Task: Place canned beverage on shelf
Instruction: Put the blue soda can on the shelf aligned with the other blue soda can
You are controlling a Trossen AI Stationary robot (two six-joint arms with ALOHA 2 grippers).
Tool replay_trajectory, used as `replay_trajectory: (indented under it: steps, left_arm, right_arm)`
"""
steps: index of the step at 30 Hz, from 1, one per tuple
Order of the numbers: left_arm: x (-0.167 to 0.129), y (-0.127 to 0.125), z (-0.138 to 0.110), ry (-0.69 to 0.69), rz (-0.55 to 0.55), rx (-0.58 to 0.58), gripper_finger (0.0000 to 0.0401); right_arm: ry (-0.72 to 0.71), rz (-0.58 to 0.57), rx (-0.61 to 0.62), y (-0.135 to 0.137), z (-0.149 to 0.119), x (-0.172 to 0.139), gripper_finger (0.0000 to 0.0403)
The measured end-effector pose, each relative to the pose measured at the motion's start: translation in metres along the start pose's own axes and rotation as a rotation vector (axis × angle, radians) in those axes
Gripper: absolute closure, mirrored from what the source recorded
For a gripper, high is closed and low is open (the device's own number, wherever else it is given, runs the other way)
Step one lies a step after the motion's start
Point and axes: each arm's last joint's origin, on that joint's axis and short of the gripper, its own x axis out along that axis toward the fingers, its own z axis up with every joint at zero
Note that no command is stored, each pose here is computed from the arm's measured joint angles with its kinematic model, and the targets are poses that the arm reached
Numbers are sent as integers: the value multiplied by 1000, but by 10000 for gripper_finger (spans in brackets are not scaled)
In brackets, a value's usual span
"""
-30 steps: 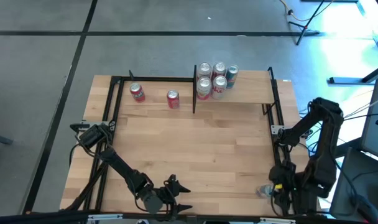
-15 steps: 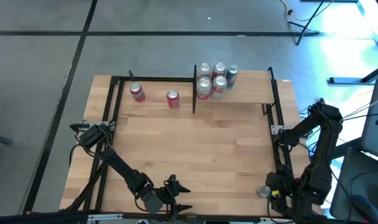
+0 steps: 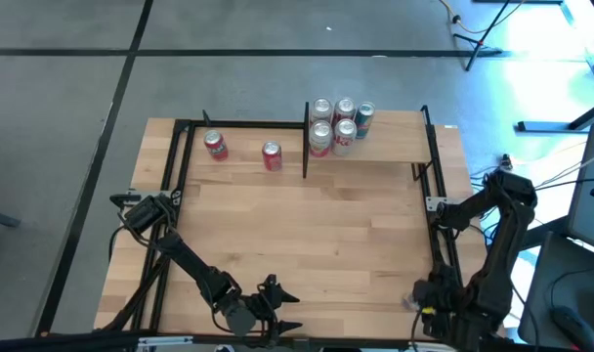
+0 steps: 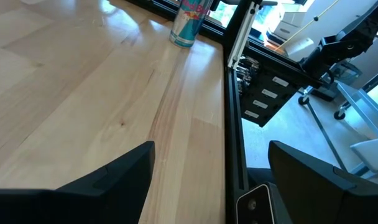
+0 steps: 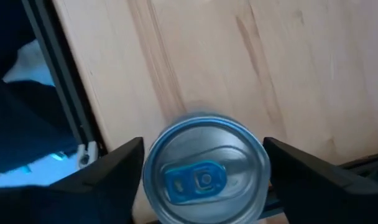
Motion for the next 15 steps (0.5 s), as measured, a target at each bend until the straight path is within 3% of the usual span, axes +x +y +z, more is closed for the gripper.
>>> replay_trajectory:
  steps: [6, 15]
  left_arm:
    - [0, 0, 0, 0, 1, 0, 102]
    - [0, 0, 0, -1, 0, 0, 102]
  right_arm:
    - [-27, -14, -99, 2, 0, 4, 203]
    - [-118, 5, -354, 9, 19, -6, 204]
